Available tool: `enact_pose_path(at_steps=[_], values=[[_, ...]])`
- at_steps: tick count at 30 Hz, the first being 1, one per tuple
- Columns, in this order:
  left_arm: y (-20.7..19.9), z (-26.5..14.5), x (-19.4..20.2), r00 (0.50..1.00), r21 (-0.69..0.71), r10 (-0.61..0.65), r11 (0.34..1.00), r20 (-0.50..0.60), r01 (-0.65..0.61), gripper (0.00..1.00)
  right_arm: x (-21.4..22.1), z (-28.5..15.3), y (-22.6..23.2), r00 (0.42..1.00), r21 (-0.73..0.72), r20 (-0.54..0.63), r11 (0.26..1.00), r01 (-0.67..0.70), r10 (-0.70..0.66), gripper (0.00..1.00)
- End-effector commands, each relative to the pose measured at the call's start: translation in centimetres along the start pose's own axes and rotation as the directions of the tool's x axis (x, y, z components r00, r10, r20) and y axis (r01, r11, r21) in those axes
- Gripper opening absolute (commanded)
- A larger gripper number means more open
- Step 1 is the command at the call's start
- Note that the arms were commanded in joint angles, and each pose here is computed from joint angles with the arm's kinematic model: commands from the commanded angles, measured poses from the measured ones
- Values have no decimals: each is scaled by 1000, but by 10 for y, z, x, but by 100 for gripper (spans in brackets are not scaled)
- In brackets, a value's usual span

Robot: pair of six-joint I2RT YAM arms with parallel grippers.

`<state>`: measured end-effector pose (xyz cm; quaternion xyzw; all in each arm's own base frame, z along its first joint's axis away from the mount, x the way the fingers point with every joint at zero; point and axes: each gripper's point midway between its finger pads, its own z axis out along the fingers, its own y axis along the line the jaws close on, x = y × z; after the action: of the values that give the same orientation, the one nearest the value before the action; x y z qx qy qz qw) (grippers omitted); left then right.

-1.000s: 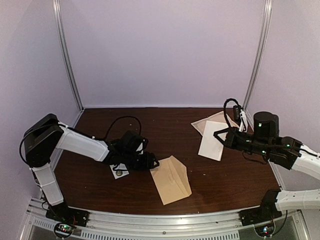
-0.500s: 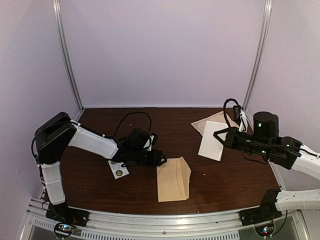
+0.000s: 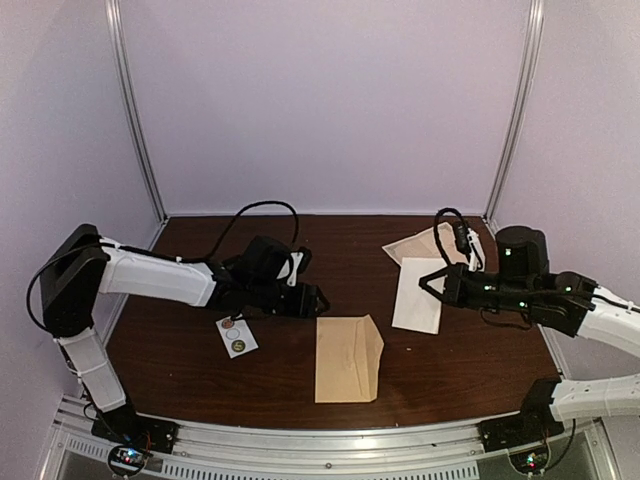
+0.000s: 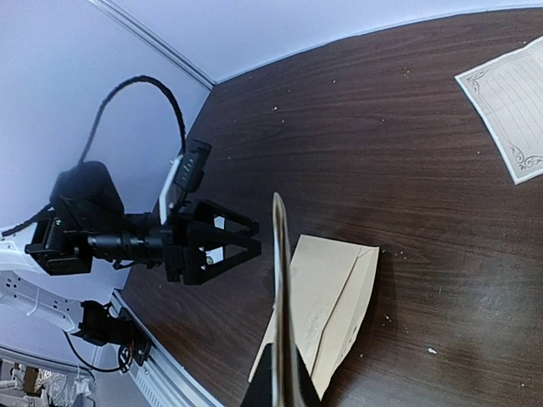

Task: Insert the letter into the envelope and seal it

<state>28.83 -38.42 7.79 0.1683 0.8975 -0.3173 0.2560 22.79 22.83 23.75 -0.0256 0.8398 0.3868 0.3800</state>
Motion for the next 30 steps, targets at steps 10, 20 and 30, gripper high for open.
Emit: enact_pose_path(at_steps=[10, 20, 30], values=[[-24, -54, 29, 987, 119, -161, 980, -11, 161, 63, 55, 33, 9, 944, -54, -324, 995, -87, 65, 0], [-27, -50, 52, 976, 131, -201, 969, -79, 210, 59, 83, 61, -3, 878, 18, -440, 979, -201, 188, 0], [-23, -39, 64, 972, 121, -196, 970, -129, 211, 56, 98, 87, -23, 856, 96, -456, 970, -225, 244, 0]])
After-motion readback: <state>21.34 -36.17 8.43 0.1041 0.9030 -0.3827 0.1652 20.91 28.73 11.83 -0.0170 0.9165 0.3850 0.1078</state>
